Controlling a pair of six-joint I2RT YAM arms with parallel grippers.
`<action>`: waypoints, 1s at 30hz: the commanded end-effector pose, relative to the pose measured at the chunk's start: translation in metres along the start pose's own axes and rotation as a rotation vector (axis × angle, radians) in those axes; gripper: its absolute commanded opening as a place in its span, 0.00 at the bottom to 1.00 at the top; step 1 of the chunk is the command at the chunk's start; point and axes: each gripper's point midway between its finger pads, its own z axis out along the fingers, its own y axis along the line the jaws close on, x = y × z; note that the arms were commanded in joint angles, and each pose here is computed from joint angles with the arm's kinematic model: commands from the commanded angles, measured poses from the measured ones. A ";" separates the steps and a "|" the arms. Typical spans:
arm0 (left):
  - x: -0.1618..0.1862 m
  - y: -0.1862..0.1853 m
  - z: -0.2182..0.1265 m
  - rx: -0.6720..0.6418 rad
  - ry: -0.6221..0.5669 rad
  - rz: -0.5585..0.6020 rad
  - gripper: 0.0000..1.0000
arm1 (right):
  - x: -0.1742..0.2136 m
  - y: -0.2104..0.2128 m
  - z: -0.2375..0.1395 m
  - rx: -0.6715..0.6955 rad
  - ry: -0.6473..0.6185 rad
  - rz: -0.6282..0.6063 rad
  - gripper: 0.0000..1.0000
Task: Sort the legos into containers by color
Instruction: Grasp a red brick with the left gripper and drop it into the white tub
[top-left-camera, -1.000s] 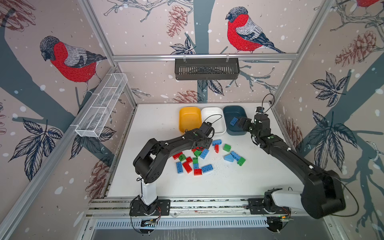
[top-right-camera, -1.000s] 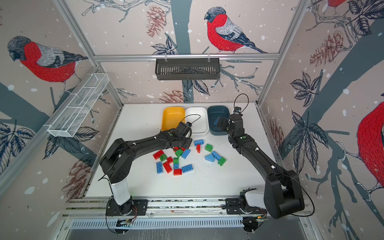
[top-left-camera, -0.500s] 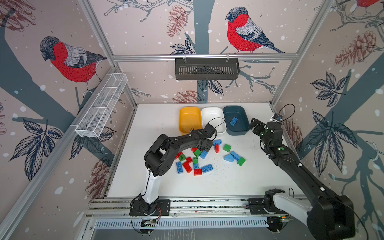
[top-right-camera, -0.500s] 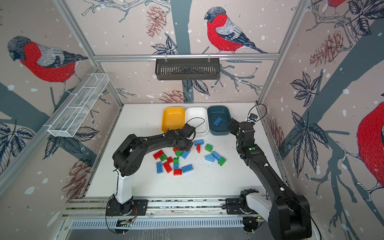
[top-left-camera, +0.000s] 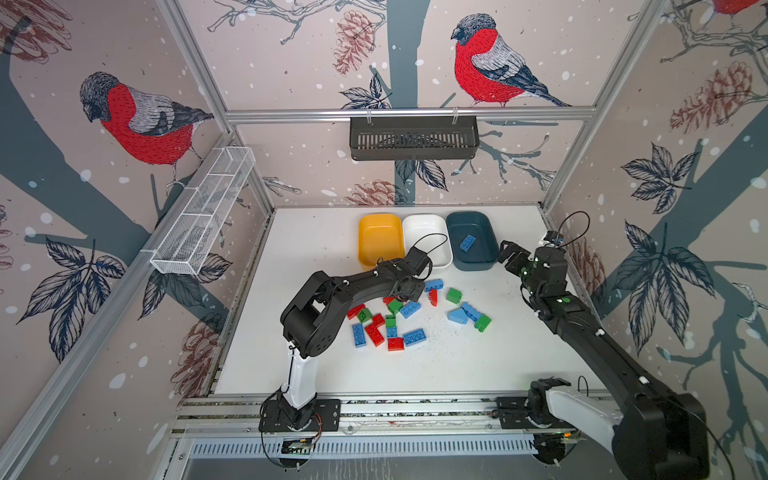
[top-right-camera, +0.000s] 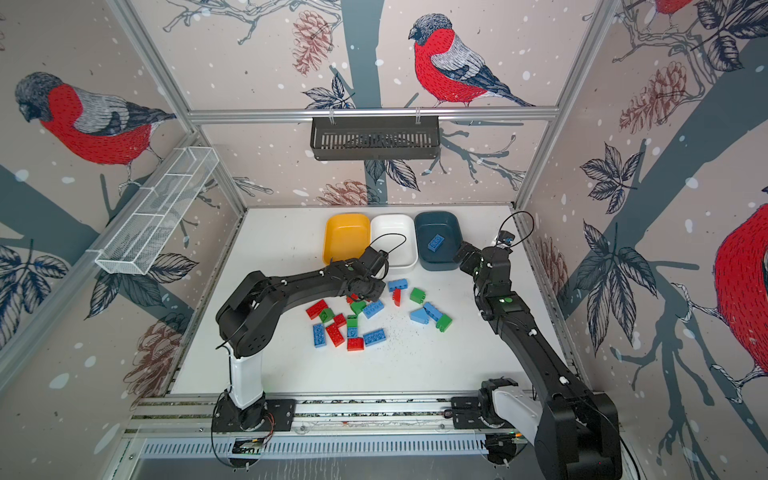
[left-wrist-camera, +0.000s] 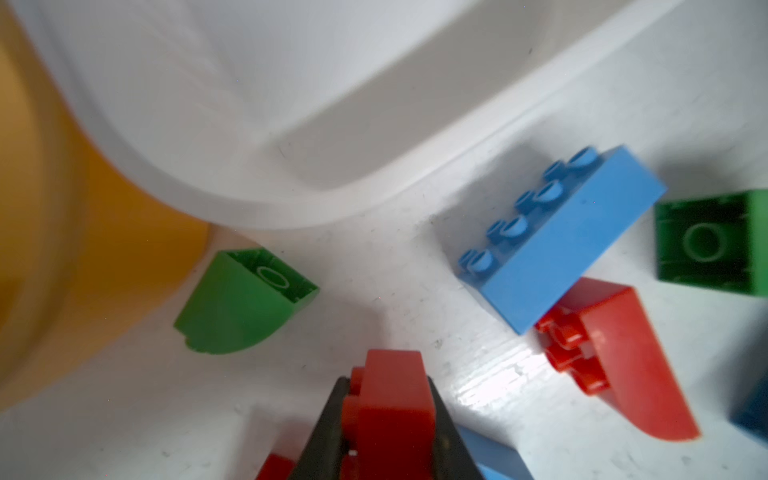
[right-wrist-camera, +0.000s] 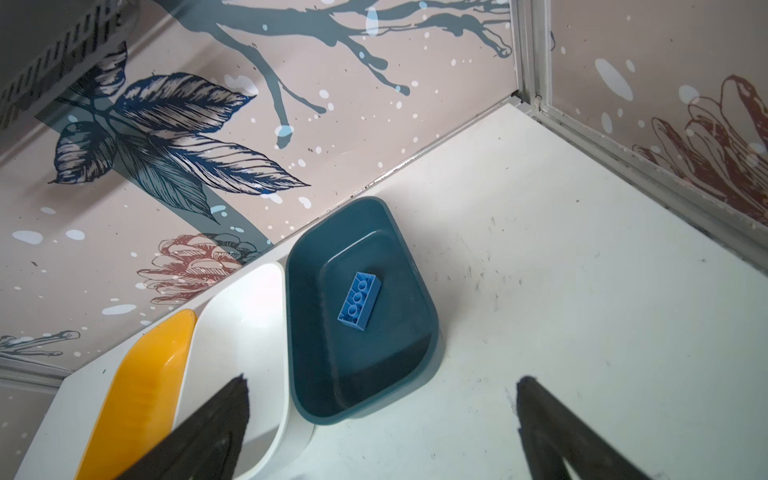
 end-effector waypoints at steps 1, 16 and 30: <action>-0.029 -0.001 -0.019 0.020 -0.114 -0.052 0.05 | -0.005 0.010 -0.005 -0.059 -0.030 0.004 1.00; -0.151 0.009 -0.062 0.124 -0.512 -0.321 0.00 | 0.031 0.043 0.008 -0.139 0.086 -0.049 0.99; -0.192 0.037 0.012 -0.007 -0.402 -0.276 0.35 | 0.041 0.043 0.017 -0.096 0.162 -0.076 1.00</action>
